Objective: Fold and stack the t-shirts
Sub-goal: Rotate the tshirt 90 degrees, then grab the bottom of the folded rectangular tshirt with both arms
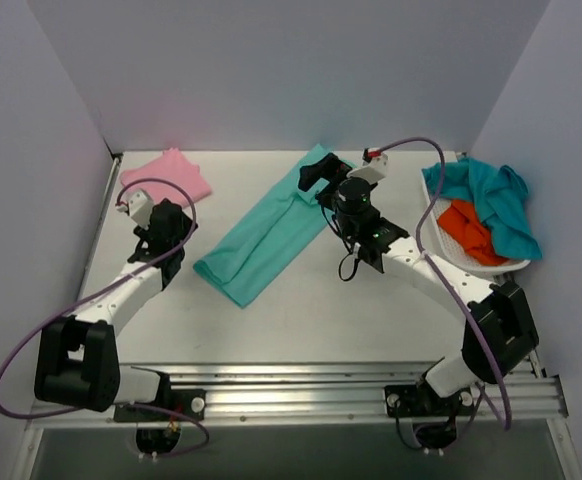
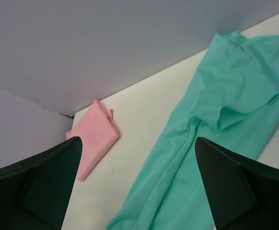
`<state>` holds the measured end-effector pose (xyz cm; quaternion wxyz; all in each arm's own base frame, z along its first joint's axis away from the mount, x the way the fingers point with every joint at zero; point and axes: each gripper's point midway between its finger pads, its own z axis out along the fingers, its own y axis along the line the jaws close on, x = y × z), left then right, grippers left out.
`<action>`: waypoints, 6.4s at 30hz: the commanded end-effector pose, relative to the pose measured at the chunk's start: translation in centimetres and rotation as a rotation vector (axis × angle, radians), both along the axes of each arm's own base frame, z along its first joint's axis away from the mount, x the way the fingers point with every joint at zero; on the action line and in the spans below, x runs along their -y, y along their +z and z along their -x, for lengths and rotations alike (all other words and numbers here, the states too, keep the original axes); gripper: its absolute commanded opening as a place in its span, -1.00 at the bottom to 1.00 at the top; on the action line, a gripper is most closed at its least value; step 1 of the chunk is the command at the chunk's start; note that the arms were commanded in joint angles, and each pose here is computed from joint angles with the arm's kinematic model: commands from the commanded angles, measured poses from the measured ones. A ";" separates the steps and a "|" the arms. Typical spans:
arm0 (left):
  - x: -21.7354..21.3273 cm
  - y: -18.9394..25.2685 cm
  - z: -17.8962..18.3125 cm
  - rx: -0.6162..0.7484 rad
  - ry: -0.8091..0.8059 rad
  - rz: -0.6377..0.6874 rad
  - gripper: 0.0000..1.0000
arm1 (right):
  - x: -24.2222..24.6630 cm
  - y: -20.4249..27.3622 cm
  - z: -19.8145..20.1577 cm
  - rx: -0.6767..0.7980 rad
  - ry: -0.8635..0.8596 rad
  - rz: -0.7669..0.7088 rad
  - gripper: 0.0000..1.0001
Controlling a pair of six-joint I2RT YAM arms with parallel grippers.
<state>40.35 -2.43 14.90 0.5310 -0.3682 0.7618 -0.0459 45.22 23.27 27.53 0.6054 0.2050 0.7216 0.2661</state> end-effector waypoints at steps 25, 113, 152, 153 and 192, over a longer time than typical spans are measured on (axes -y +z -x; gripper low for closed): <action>-0.8 2.6 3.3 0.045 0.019 0.011 0.35 | -18.0 -24.2 18.5 -0.541 0.323 -0.041 0.99; 32.8 -9.6 23.5 -0.356 -0.947 0.242 0.33 | 12.8 -18.8 26.4 -0.509 -0.210 0.156 0.91; 31.8 -7.6 23.0 -0.154 -0.828 0.382 0.32 | 13.3 -20.3 24.7 -0.512 -0.240 0.181 0.90; 32.0 -8.4 23.1 -0.170 -0.831 0.373 0.31 | 13.3 -20.4 24.7 -0.514 -0.238 0.186 0.90; 37.6 -11.4 25.3 -0.184 -1.036 0.565 -0.61 | 13.6 -20.9 24.8 -0.527 -0.236 0.171 0.88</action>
